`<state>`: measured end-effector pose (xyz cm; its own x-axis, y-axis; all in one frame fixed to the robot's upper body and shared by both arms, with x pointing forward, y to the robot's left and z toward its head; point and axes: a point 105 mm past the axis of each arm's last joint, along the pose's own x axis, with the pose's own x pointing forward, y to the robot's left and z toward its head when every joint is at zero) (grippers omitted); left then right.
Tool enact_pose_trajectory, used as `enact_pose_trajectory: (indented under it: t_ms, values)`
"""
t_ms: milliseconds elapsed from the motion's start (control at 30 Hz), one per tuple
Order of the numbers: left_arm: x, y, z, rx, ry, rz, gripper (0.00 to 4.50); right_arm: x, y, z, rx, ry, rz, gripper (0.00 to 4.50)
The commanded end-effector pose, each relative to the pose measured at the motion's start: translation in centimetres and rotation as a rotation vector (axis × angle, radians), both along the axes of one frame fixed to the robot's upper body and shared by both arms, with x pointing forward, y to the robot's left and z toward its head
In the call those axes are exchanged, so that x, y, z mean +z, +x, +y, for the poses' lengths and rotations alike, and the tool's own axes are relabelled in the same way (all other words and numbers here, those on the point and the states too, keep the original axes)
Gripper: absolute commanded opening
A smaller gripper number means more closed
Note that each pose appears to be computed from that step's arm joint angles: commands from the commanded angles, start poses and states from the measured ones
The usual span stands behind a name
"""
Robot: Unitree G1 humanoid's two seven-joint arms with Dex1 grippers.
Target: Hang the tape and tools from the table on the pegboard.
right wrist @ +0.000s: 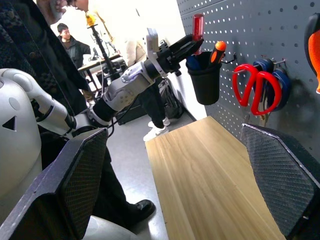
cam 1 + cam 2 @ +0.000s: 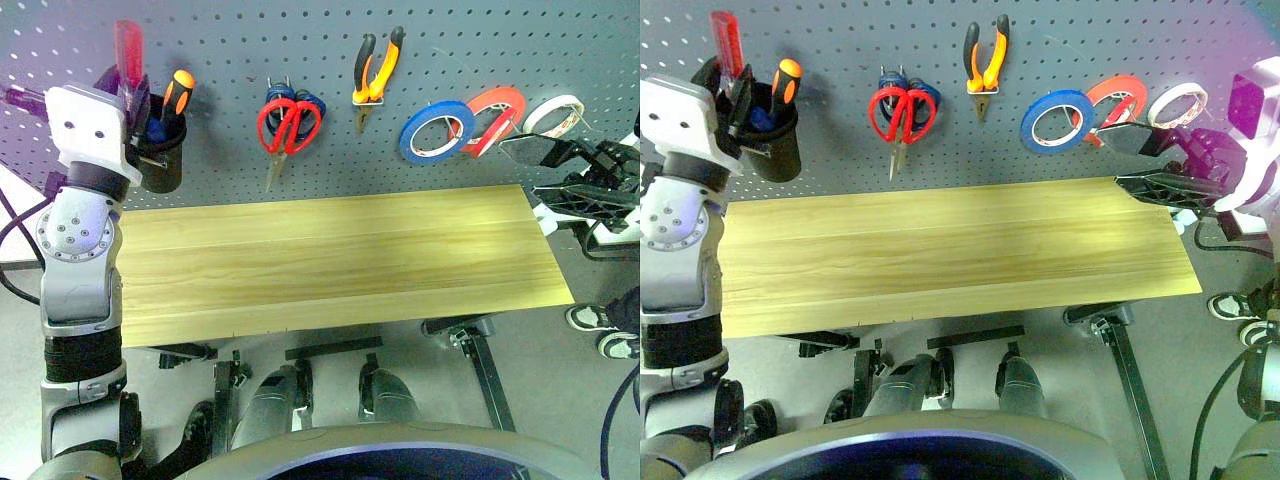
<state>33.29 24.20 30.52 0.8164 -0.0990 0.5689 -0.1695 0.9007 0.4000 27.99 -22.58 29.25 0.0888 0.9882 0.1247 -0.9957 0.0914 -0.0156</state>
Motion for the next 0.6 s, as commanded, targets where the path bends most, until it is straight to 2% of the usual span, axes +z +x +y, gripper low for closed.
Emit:
enact_pose_trajectory:
  t_ms: [33,167,500,533,600]
  values:
    - [-0.5,-0.4,2.2,0.066,-0.065,0.003,0.90,1.3,-0.5,-0.2,-0.001,-0.011,-0.049,4.50]
    - [-1.4,-0.4,2.2,0.057,-0.085,0.028,0.90,1.3,-0.5,-0.3,-0.004,-0.014,-0.046,4.50]
    - [-2.9,0.1,2.6,0.029,-0.176,0.095,4.26,1.5,-0.8,-0.4,0.000,-0.015,-0.045,4.50]
    - [-2.8,0.1,2.6,0.028,-0.170,0.095,4.45,1.5,-0.9,-0.3,0.002,-0.015,-0.045,4.50]
    - [-2.7,0.2,2.2,0.003,-0.175,0.097,4.45,1.5,-1.0,-0.3,0.003,-0.017,-0.045,4.50]
